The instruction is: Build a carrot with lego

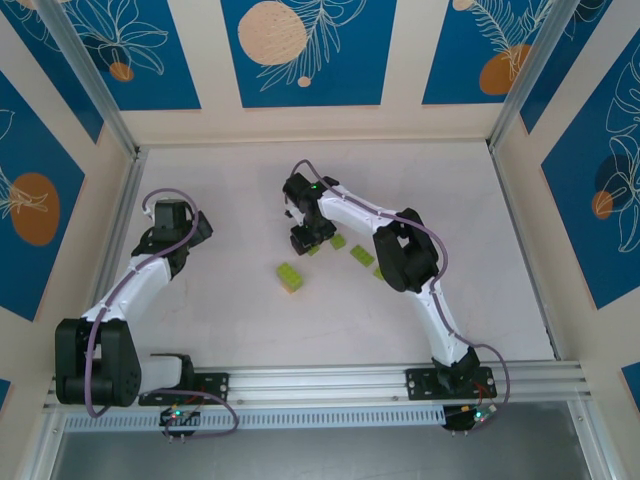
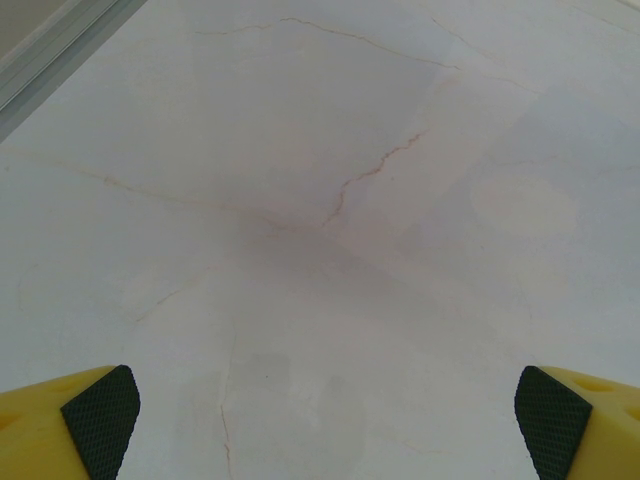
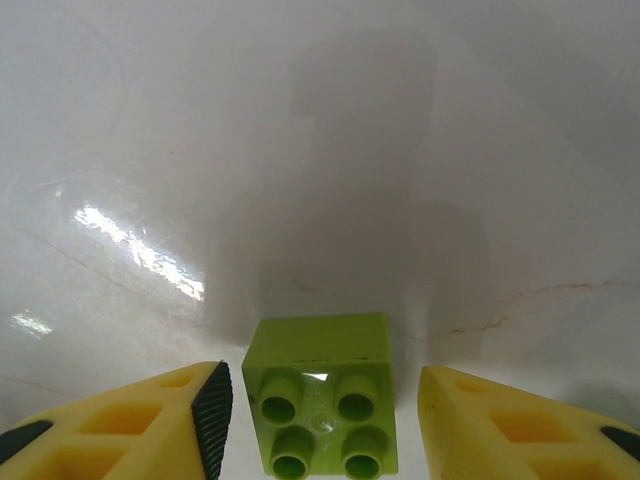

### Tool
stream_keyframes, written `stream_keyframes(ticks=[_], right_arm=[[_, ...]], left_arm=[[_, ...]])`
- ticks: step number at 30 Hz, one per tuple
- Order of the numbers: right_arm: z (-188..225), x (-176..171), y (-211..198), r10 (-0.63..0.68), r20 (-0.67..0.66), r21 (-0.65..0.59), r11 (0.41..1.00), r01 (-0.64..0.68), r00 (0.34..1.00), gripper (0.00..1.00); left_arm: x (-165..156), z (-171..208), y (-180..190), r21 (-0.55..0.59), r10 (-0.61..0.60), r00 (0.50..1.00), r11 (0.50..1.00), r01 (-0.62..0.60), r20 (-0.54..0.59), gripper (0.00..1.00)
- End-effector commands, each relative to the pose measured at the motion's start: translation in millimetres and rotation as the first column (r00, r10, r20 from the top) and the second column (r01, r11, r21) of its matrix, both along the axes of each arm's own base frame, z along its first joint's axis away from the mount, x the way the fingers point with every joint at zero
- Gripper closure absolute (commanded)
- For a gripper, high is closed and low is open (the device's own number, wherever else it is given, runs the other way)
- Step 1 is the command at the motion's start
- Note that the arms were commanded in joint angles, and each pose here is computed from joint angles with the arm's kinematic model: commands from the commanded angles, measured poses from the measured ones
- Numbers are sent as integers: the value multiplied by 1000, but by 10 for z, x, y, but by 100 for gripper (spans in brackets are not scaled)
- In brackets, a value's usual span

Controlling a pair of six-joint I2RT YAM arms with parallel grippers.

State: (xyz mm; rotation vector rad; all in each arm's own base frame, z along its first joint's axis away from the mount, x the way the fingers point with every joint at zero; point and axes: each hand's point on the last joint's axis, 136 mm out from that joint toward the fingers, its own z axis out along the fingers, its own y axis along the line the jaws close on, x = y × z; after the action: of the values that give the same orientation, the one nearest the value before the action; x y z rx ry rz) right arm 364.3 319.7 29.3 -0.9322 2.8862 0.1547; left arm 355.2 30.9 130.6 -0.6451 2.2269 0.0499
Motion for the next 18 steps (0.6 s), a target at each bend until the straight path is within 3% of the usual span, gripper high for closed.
stream_keyframes(ticks=[1, 18], right_arm=[[-75, -78, 8, 17, -36, -2, 1000, -17, 999, 48], [-63, -100, -41, 1, -50, -12, 1000, -1, 999, 65]], left_arm=[[83, 106, 46, -2, 10, 1000, 1000, -10, 27, 1], [109, 107, 32, -10, 6, 1000, 1000, -6, 30, 1]])
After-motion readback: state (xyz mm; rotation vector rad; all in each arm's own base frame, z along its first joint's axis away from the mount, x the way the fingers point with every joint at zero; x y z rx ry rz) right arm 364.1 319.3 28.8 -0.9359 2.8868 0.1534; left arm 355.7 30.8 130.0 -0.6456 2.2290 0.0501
